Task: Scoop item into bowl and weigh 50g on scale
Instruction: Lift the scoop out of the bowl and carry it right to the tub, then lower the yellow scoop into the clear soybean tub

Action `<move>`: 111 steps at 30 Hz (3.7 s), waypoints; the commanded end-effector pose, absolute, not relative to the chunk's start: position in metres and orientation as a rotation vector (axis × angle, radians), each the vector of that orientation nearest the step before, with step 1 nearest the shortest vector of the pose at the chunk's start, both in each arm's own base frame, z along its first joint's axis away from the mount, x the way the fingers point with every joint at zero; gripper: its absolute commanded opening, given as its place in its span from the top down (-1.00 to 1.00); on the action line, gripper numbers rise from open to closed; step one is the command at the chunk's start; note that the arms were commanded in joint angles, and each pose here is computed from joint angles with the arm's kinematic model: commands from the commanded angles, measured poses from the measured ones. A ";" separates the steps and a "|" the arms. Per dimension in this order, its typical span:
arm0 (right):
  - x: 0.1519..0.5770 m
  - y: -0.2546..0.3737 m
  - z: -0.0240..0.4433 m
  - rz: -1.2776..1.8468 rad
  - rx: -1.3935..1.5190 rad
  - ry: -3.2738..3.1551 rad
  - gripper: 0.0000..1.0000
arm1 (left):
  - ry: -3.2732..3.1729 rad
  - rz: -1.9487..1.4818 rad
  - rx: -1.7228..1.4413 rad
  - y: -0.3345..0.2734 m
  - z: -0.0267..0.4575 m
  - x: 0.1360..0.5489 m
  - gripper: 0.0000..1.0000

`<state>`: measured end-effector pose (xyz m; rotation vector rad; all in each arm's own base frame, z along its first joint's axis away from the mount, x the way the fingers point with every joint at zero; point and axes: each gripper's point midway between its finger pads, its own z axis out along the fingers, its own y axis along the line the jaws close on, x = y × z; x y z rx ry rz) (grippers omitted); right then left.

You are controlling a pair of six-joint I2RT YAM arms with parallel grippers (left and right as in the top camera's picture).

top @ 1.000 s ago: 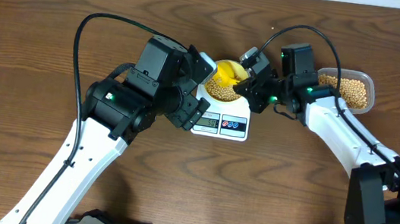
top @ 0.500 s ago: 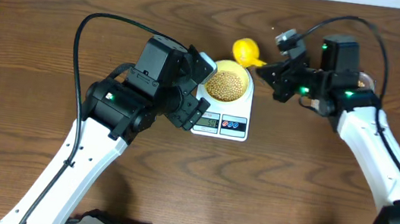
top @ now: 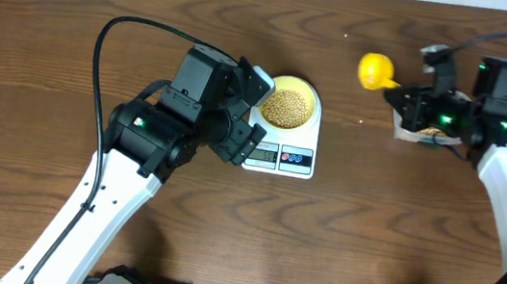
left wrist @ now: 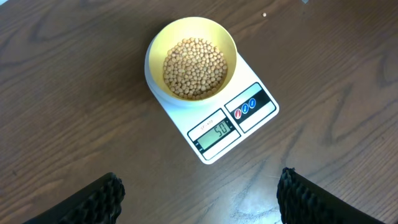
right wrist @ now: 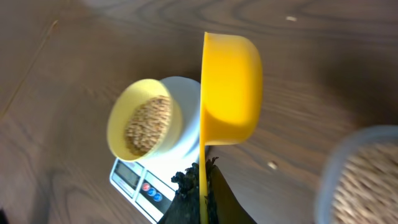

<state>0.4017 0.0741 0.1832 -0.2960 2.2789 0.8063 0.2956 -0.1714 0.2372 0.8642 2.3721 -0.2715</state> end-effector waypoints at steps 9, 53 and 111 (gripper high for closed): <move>0.374 -0.036 0.213 0.395 -0.044 2.312 0.98 | 2.362 -0.282 0.873 -0.172 0.240 0.296 -0.62; 0.376 -0.042 0.178 -0.156 -0.055 2.495 0.98 | 2.362 -0.282 0.873 -0.172 0.240 0.296 -0.62; 0.389 -0.027 0.103 0.156 0.383 2.650 -0.98 | 2.362 -0.282 0.873 -0.172 0.240 0.296 -0.61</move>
